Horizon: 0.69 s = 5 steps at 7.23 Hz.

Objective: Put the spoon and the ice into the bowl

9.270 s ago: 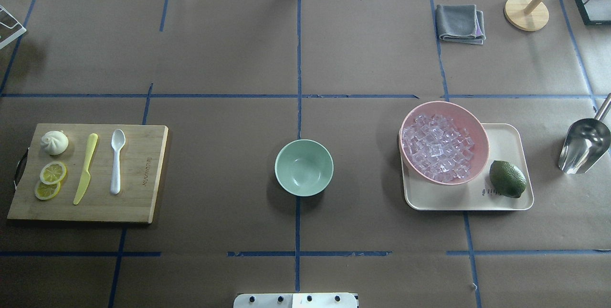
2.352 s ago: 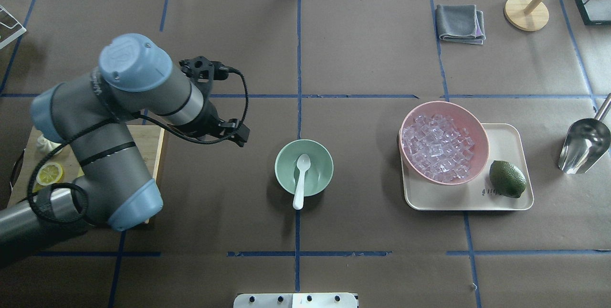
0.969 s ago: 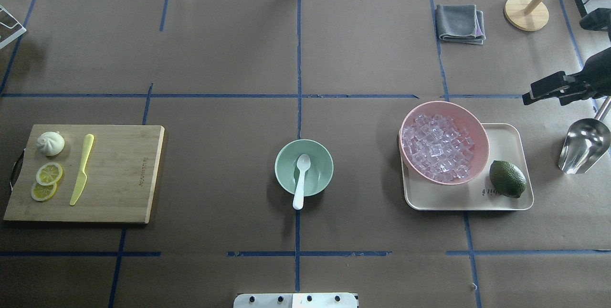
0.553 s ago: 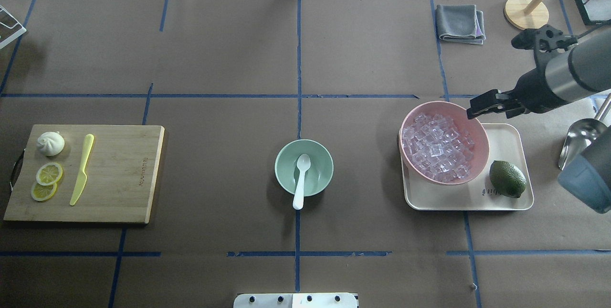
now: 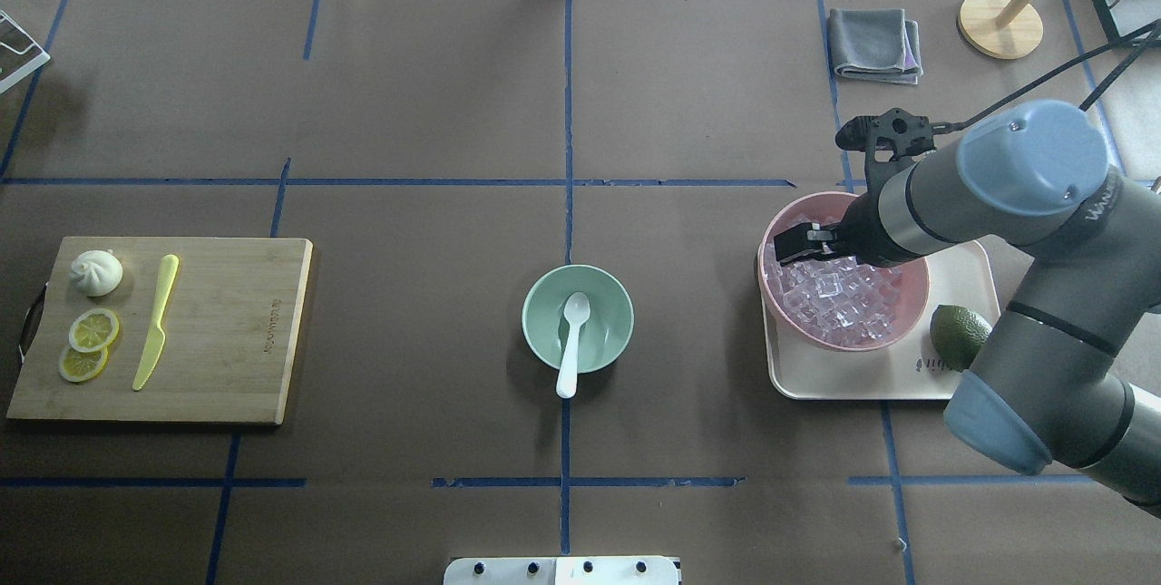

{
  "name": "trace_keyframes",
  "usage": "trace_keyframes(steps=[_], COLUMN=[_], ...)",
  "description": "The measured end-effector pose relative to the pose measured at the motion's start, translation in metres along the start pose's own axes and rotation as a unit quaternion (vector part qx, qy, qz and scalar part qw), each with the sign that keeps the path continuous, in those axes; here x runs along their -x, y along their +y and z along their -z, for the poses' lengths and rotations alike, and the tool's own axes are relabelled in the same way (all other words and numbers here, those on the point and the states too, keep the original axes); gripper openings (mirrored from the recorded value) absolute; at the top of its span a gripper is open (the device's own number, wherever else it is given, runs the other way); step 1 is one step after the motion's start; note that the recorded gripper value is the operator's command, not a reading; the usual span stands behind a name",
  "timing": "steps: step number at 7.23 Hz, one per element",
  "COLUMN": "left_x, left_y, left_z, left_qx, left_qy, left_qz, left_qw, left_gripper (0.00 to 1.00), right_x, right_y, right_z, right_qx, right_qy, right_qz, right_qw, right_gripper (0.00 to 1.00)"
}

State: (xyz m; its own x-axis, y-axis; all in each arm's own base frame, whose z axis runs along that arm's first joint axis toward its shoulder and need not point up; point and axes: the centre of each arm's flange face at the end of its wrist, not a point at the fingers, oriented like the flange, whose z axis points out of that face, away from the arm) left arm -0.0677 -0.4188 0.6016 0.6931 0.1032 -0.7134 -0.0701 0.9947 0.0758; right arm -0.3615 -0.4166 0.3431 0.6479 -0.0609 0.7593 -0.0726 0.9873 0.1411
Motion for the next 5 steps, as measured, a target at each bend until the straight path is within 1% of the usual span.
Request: trace_keyframes(steps=[2, 5], left_x=[-0.0021, -0.0034], left_y=[-0.0006, -0.0001], left_z=[0.0020, 0.0032], left_qx=[-0.002, -0.003], left_qy=[0.000, 0.000], left_qz=[-0.002, -0.003], left_qw=[1.0000, 1.0000], left_gripper=[1.00, 1.00], right_x=[0.0036, -0.0043], right_y=[0.0097, 0.0134], right_z=[-0.0139, -0.0184], right_qx=[0.005, 0.010], right_qy=[0.010, 0.017], right_qz=[0.005, 0.007], right_qw=[0.9999, 0.9998], right_gripper=[0.96, 0.94])
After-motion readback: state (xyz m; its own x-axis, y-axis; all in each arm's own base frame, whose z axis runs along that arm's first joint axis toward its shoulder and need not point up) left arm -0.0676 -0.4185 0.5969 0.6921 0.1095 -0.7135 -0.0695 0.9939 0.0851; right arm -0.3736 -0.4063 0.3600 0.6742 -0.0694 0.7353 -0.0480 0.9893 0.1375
